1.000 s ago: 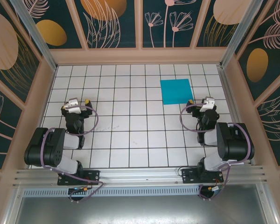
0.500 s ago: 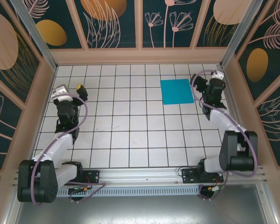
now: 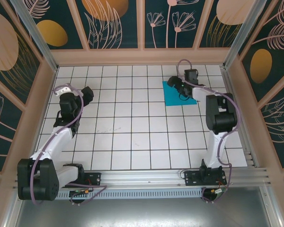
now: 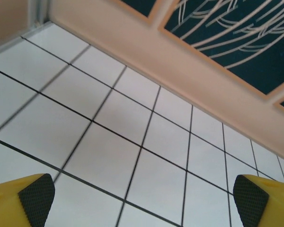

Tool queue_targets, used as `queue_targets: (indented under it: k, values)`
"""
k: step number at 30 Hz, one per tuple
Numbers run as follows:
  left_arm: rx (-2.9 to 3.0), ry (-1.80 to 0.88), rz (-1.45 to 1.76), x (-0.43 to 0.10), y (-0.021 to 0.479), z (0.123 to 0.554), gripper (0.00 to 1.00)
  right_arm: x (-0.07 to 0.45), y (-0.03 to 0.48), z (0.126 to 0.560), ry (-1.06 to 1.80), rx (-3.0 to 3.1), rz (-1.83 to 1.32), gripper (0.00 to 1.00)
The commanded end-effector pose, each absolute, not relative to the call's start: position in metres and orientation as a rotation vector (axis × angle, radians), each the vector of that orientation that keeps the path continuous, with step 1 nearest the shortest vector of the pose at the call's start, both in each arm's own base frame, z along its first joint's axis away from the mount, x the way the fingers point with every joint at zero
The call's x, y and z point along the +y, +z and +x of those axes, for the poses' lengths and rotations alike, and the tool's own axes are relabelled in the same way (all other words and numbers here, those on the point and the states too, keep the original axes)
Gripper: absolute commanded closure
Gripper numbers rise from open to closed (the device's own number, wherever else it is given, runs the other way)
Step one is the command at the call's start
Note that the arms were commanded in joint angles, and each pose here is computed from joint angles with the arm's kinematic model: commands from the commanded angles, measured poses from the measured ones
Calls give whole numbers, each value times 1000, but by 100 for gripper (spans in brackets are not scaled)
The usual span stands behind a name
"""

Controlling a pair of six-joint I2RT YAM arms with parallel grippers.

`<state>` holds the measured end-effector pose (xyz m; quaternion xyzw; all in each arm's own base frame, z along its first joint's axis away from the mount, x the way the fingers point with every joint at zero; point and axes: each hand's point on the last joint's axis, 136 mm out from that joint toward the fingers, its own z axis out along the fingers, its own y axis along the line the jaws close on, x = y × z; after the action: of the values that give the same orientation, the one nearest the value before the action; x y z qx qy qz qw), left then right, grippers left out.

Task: Fold a paper plane with a square sheet of paper (pick it up from the middle)
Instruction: Move the square sheet of paper to the center of the table.

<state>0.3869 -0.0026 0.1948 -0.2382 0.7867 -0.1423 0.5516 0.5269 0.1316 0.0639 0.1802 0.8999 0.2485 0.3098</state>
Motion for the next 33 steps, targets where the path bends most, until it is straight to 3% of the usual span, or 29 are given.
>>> queue_targets:
  k: [1,8,15,21,29,33]
  values:
    - [1899,-452,-546,-18,197,394,1,147,51,525,674,2467,515,11]
    - [1944,-511,-522,-30,189,400,1,149,27,524,589,2535,545,11]
    - [1981,-562,-545,-36,176,403,2,163,4,491,553,2639,528,12]
    - [2016,-632,-585,-44,160,399,2,204,-8,425,574,2746,462,13]
    - [2054,-718,-586,-64,144,387,2,283,-14,296,612,2893,376,13]
    - [2077,-743,-567,-77,140,382,2,304,5,281,662,2878,336,13]
